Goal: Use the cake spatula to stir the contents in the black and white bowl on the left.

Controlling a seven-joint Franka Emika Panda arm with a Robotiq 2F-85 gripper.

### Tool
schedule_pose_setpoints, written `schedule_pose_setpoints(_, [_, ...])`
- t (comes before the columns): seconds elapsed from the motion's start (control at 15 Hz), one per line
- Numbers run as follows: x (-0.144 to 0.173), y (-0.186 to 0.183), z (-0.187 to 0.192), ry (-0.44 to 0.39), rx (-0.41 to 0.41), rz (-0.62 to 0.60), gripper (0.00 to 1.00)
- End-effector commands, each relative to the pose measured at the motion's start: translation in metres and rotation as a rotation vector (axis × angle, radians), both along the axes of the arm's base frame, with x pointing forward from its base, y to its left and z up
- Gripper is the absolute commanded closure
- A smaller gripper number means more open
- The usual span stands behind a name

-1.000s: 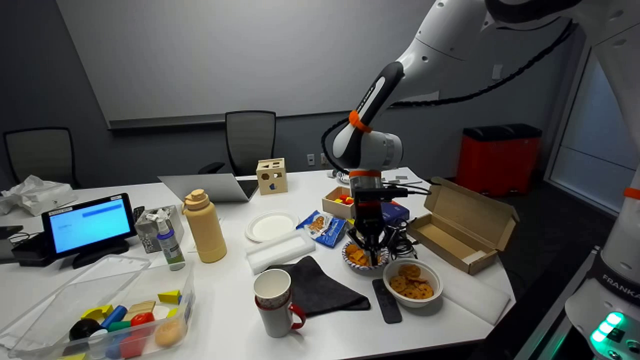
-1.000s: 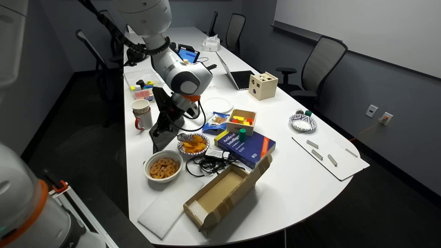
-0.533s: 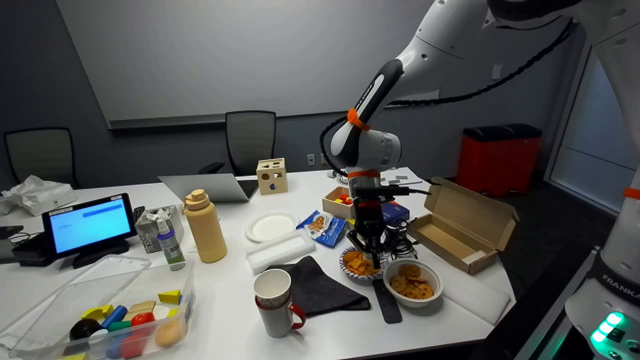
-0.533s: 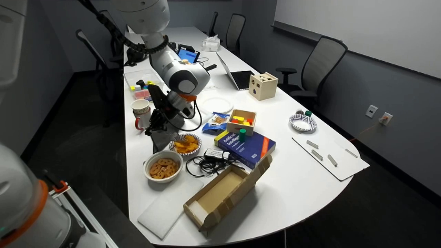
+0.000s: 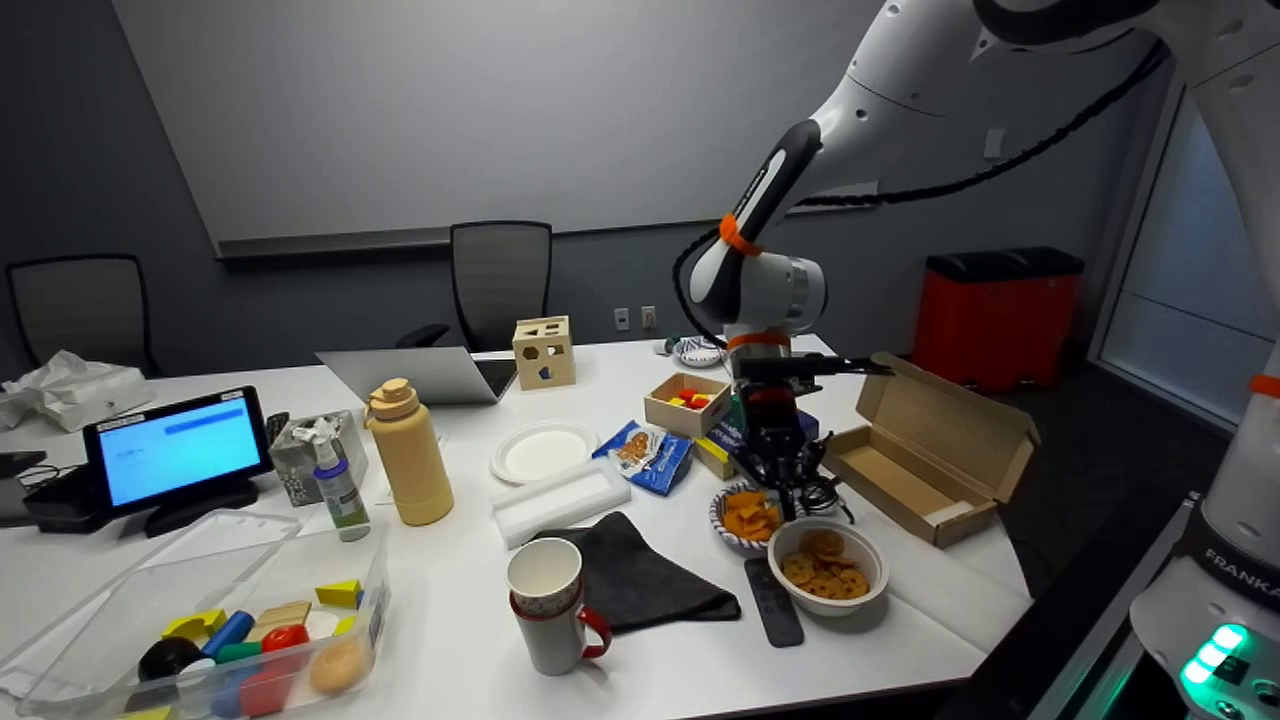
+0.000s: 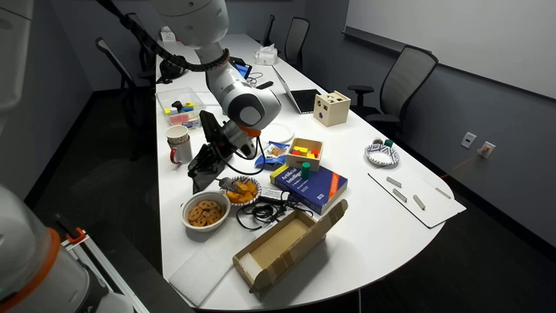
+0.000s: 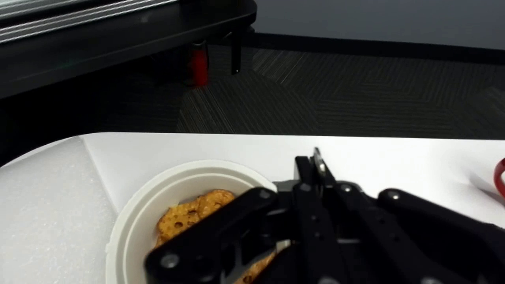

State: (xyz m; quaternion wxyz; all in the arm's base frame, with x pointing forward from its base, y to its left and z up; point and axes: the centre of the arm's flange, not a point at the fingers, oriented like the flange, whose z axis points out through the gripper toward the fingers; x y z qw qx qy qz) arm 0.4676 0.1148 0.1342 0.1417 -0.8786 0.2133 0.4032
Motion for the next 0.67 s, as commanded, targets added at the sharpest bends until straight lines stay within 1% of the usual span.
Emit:
schedule_pose_setpoints(0.0, [0.002, -0.021, 0.005, -0.04, -0.038, -0.062, 0.99])
schedule_pose_setpoints(0.07, [0.005, -0.023, 0.005, -0.06, -0.048, -0.072, 0.99])
schedule_pose_setpoints(0.2, [0.013, -0.022, 0.003, -0.124, -0.054, -0.089, 0.99])
schedule_pose_setpoints(0.33, [0.017, -0.015, -0.001, -0.167, -0.039, -0.1, 0.99])
schedule_pose_setpoints(0.47, [0.017, -0.003, -0.006, -0.184, -0.017, -0.105, 0.99])
schedule_pose_setpoints(0.6, [0.014, 0.012, -0.012, -0.164, 0.026, -0.106, 0.99])
